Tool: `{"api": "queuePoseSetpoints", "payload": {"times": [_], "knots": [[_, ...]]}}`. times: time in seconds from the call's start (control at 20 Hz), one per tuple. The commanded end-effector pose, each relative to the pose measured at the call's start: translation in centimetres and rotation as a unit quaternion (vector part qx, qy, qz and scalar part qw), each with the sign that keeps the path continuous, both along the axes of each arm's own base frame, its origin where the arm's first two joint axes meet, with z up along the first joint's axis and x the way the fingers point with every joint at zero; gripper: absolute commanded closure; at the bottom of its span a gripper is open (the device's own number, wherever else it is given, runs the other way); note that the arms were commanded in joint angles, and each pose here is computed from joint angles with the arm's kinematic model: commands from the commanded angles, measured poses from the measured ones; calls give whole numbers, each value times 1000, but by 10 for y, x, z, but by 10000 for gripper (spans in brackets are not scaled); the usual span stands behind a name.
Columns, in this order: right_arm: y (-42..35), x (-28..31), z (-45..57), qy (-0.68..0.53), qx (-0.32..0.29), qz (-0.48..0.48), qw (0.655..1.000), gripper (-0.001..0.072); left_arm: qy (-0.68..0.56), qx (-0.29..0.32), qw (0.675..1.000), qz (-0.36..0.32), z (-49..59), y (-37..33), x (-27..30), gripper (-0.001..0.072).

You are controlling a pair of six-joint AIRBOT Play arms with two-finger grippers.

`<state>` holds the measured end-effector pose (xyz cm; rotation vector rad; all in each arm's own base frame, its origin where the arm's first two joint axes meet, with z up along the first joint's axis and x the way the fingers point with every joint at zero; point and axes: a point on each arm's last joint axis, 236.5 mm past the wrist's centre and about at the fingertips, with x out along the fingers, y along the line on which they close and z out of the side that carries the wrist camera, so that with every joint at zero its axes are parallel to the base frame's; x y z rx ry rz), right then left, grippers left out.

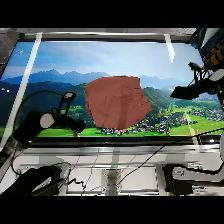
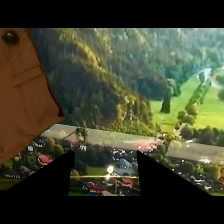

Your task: Fold the clothes and pants, and hang the long-sleeved shirts on hangers.

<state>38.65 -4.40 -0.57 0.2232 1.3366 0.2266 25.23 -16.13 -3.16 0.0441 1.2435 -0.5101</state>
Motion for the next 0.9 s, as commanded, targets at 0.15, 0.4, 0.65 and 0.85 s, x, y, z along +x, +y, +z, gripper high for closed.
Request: {"api": "queuePoseSetpoints", "payload": {"times": [0.15, 0.4, 0.65, 0.85], "knots": [[16, -14, -12, 14, 45, 15, 999, 284, 8, -103, 995, -9, -41, -52, 20, 141], [20, -9, -9, 2, 54, 11, 998, 284, 24, -124, 991, -42, -71, -68, 20, 143], [43, 8, 7, -32, 115, -4, 993, 285, -20, -193, 981, -1, -51, -90, 48, 143], [59, 18, 22, -59, 157, 0, 986, 327, -11, -226, 974, 24, -46, -101, 51, 237]]}}
